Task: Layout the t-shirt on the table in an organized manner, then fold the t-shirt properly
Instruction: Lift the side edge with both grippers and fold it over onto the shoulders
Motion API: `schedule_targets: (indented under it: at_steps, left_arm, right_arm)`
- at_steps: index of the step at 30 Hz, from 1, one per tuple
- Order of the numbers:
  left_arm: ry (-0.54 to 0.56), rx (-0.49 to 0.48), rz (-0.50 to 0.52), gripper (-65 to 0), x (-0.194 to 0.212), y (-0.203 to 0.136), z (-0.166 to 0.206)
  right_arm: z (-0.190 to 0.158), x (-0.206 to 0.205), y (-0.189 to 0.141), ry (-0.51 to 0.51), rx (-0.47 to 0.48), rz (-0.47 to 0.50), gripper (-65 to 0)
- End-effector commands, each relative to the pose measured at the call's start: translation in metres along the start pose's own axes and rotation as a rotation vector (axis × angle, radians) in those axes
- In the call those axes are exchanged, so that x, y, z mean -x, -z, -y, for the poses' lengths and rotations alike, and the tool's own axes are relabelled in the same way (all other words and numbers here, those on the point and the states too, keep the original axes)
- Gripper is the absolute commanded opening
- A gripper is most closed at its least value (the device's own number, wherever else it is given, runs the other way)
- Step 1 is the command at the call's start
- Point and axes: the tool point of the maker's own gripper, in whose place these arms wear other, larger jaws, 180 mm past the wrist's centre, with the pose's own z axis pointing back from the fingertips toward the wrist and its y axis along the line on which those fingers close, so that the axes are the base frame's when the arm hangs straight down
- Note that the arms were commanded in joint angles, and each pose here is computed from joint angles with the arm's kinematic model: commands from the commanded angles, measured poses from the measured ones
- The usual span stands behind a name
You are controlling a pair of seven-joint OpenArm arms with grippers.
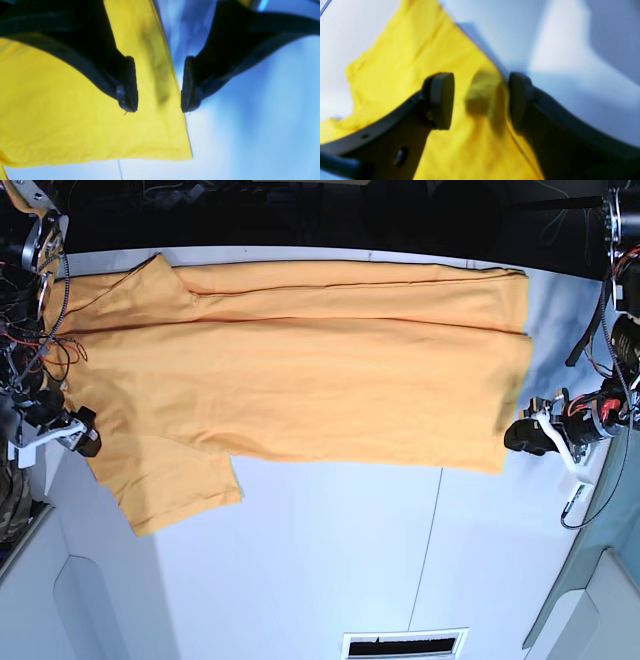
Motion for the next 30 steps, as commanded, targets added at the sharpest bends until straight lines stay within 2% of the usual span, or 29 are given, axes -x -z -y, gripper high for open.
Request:
schedule_targets:
  at_steps: [1,4,10,14,17,19,22,24,26,28,30]
  left_arm:
    - [-0.004,-0.013,0.071,-33.5,-0.026,-0.004,-0.009]
    - [-0.047,-0.03,0.094,-33.6,-0.032,0.011,-0.015]
    - [-0.135,-0.044,0.033,-33.6,-0.016,0.041,-0.011]
    - [-0.162,-0.129,-0.012,-33.6,0.001,0.046,-0.022]
    - [-0.157,-0.136,-0.023,-35.1,0.003,0.045,-0.024]
    - [-0.159,-0.134,-0.035,-44.7,0.005,0.045,-0.023]
    - [-0.174,-0.084,-0.053,-63.5,0.008,0.046,-0.014]
    - [-0.175,0.011,-0.061,-65.0,0.008,0.047,0.003]
    - [-0.201,0.097,-0.063,-65.0,0.007,0.045,0.018]
    - [-0.262,0.144,-0.053,-65.0,0.001,0.041,0.024]
    - [-0.274,0.169,-0.057,-65.0,-0.005,0.035,0.026]
  right_arm:
    - [-0.003,-0.003,0.001,-0.022,-0.001,-0.018,-30.7]
    - [-0.023,0.009,0.008,-0.049,-0.053,-0.052,-30.7]
    - [-0.048,0.026,0.016,-0.099,-0.1,-0.119,-30.7]
    - [-0.057,0.021,0.015,-0.137,-0.114,-0.126,-30.8]
    - [-0.061,0.013,0.014,-0.155,-0.118,-0.115,-31.7]
    - [-0.063,0.009,0.013,-0.166,-0.122,-0.112,-37.8]
    - [-0.066,0.003,0.012,-0.18,-0.126,-0.102,-53.3]
    - [-0.068,-0.002,0.011,-0.189,-0.129,-0.092,-65.0]
    - [-0.072,-0.006,0.009,-0.198,-0.134,-0.092,-65.0]
    - [-0.075,-0.012,0.005,-0.201,-0.146,-0.102,-65.0]
    - [-0.082,-0.021,-0.001,-0.185,-0.171,-0.102,-65.0]
